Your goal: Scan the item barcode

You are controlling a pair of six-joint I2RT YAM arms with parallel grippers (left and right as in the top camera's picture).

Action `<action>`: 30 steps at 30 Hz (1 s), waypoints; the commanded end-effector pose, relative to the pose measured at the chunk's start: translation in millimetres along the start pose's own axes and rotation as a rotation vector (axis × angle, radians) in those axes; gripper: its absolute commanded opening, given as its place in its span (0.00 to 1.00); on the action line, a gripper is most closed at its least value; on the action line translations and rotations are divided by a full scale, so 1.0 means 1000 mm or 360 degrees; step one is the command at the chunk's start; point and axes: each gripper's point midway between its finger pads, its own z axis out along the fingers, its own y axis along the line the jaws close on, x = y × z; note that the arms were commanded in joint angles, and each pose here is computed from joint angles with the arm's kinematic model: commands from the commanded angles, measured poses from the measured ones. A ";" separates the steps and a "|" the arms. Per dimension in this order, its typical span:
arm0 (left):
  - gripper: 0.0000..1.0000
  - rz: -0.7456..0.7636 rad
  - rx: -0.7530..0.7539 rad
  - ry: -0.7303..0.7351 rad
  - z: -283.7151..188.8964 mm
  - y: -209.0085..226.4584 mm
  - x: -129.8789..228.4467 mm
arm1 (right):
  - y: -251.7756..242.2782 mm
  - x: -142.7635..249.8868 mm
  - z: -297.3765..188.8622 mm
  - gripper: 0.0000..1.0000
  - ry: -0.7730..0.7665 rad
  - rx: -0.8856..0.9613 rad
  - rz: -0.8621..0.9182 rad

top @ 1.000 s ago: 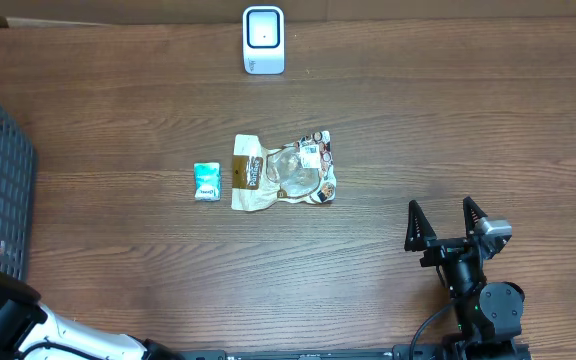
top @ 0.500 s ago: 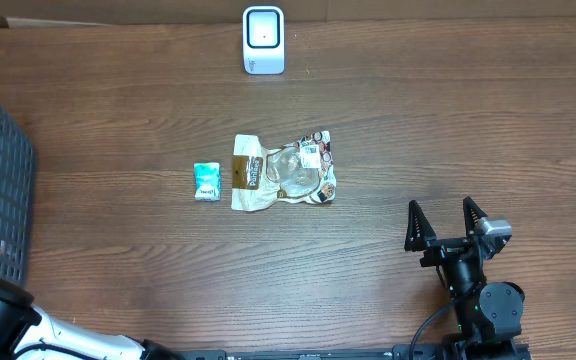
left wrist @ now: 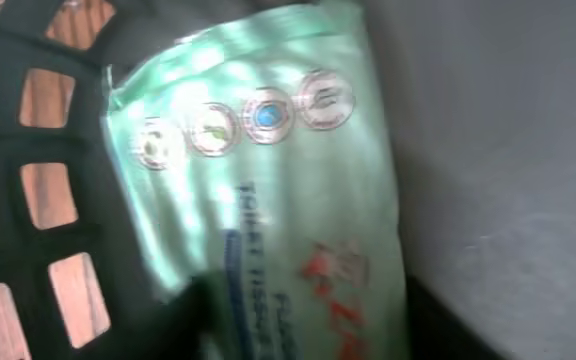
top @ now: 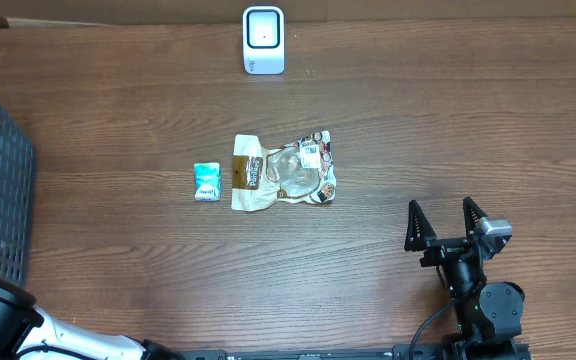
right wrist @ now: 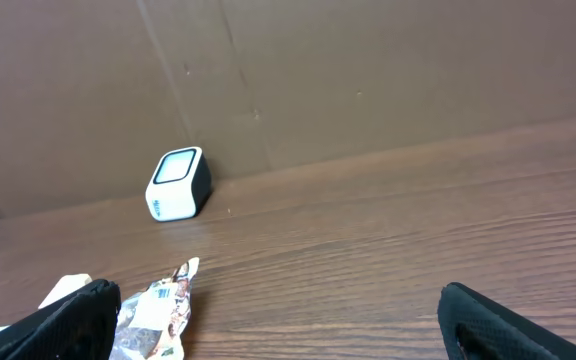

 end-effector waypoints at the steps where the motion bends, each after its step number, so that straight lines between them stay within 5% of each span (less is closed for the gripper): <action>1: 0.12 0.0045 -0.0018 0.0100 0.016 0.001 0.022 | -0.002 0.002 0.000 1.00 -0.0006 0.0005 -0.0002; 2: 0.04 0.0044 -0.0017 0.0098 0.016 0.001 0.022 | -0.002 0.002 0.000 1.00 -0.0006 0.0005 -0.0002; 6: 0.04 0.0041 0.0016 0.0098 0.008 -0.002 0.015 | -0.002 0.002 0.000 1.00 -0.0006 0.0005 -0.0002; 11: 0.04 0.0009 0.0338 0.0054 -0.036 -0.030 -0.020 | -0.002 0.002 0.000 1.00 -0.0006 0.0005 -0.0002; 15: 0.04 -0.0008 0.0695 -0.0106 -0.118 -0.055 -0.072 | -0.002 0.002 0.000 1.00 -0.0006 0.0005 -0.0002; 16: 0.04 -0.0009 0.0875 -0.0200 -0.169 -0.067 -0.090 | -0.002 0.002 0.000 1.00 -0.0006 0.0005 -0.0002; 19: 0.04 0.0044 0.1111 -0.0311 -0.238 -0.084 -0.099 | -0.002 0.002 0.000 1.00 -0.0006 0.0005 -0.0002; 25: 0.04 0.0308 0.1479 -0.0510 -0.376 -0.120 -0.062 | -0.002 0.002 0.000 1.00 -0.0006 0.0005 -0.0002; 30: 0.04 0.0856 0.1649 -0.0485 -0.452 -0.162 0.044 | -0.002 0.002 0.000 1.00 -0.0006 0.0005 -0.0002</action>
